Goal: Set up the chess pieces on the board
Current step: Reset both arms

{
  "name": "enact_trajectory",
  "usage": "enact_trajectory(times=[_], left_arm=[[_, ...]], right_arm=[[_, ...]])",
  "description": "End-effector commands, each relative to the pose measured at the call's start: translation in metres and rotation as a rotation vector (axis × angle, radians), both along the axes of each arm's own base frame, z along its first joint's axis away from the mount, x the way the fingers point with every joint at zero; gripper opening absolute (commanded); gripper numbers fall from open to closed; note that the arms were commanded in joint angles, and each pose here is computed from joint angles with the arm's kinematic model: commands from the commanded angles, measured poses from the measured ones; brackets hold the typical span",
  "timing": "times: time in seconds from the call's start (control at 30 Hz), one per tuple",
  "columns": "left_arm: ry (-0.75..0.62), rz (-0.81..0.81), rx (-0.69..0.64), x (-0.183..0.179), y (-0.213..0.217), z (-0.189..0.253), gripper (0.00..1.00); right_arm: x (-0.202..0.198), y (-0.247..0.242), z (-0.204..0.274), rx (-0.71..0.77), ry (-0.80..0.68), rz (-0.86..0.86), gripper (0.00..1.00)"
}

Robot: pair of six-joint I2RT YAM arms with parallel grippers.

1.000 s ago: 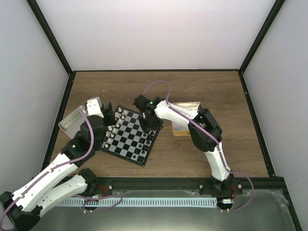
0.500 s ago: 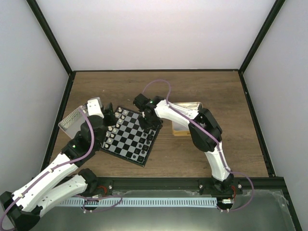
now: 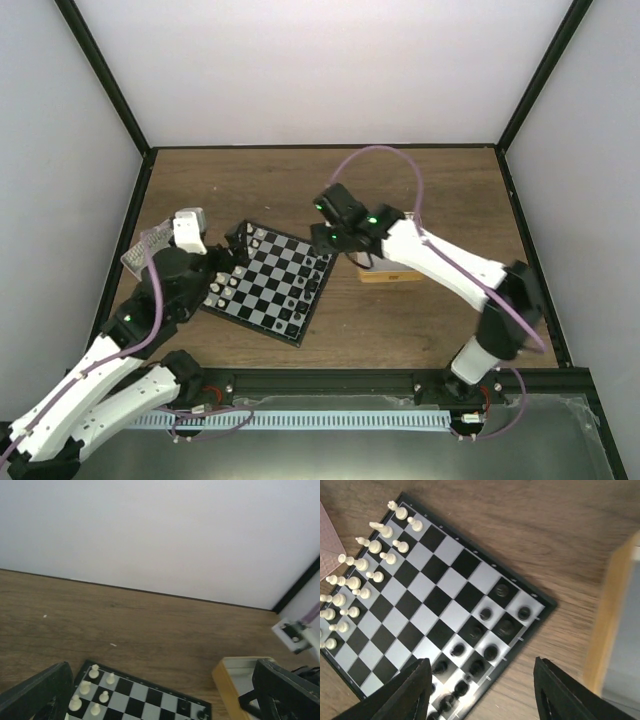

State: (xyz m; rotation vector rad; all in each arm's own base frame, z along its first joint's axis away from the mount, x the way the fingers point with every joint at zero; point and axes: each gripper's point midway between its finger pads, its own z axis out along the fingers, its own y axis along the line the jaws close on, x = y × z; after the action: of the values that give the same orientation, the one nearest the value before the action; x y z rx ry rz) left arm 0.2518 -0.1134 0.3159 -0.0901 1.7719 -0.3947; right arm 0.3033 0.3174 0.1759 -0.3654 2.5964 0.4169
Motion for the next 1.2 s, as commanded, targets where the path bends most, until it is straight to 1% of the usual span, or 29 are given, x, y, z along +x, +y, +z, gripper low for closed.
enact_trajectory(times=[0.0,0.07,0.13,0.2,0.3,0.37,0.43,0.5,0.53,0.63,0.9,1.0,1.17], left_arm=[[-0.047,-0.140,-0.042,-0.030,-0.002,0.029,1.00],[-0.055,-0.114,-0.081,-0.039,0.010,0.039,1.00],[-0.042,-0.052,-0.107,-0.046,0.028,0.047,1.00],[-0.031,0.012,-0.118,-0.052,0.046,0.054,1.00],[-0.040,0.093,-0.120,-0.062,0.070,0.063,1.00],[-0.065,0.111,-0.122,-0.070,0.081,0.071,1.00],[-0.101,0.125,-0.130,-0.080,0.093,0.082,1.00],[-0.116,0.133,-0.125,-0.086,0.101,0.089,1.00],[-0.121,0.137,-0.123,-0.089,0.104,0.093,1.00],[-0.130,0.133,-0.115,-0.097,0.111,0.100,1.00],[-0.182,0.114,-0.100,-0.109,0.119,0.114,1.00],[-0.199,0.105,-0.112,-0.111,0.119,0.117,1.00],[-0.190,0.093,-0.118,-0.111,0.116,0.113,1.00]], right_arm=[[0.000,-0.052,0.042,0.058,-0.193,-0.147,0.61],[-0.010,-0.079,0.056,0.067,-0.264,-0.199,0.66],[-0.020,-0.106,0.071,0.075,-0.336,-0.248,0.70],[-0.031,-0.140,0.084,0.067,-0.399,-0.338,0.71],[-0.048,-0.191,0.106,0.040,-0.487,-0.467,0.76],[-0.058,-0.210,0.122,0.045,-0.542,-0.482,0.80],[-0.068,-0.223,0.138,0.067,-0.586,-0.482,0.86],[-0.077,-0.234,0.153,0.090,-0.629,-0.479,0.96],[-0.082,-0.241,0.160,0.105,-0.653,-0.485,0.99],[-0.096,-0.258,0.179,0.163,-0.717,-0.495,1.00],[-0.121,-0.294,0.210,0.257,-0.822,-0.565,1.00],[-0.127,-0.308,0.213,0.285,-0.830,-0.621,1.00],[-0.129,-0.310,0.210,0.299,-0.824,-0.636,1.00]])
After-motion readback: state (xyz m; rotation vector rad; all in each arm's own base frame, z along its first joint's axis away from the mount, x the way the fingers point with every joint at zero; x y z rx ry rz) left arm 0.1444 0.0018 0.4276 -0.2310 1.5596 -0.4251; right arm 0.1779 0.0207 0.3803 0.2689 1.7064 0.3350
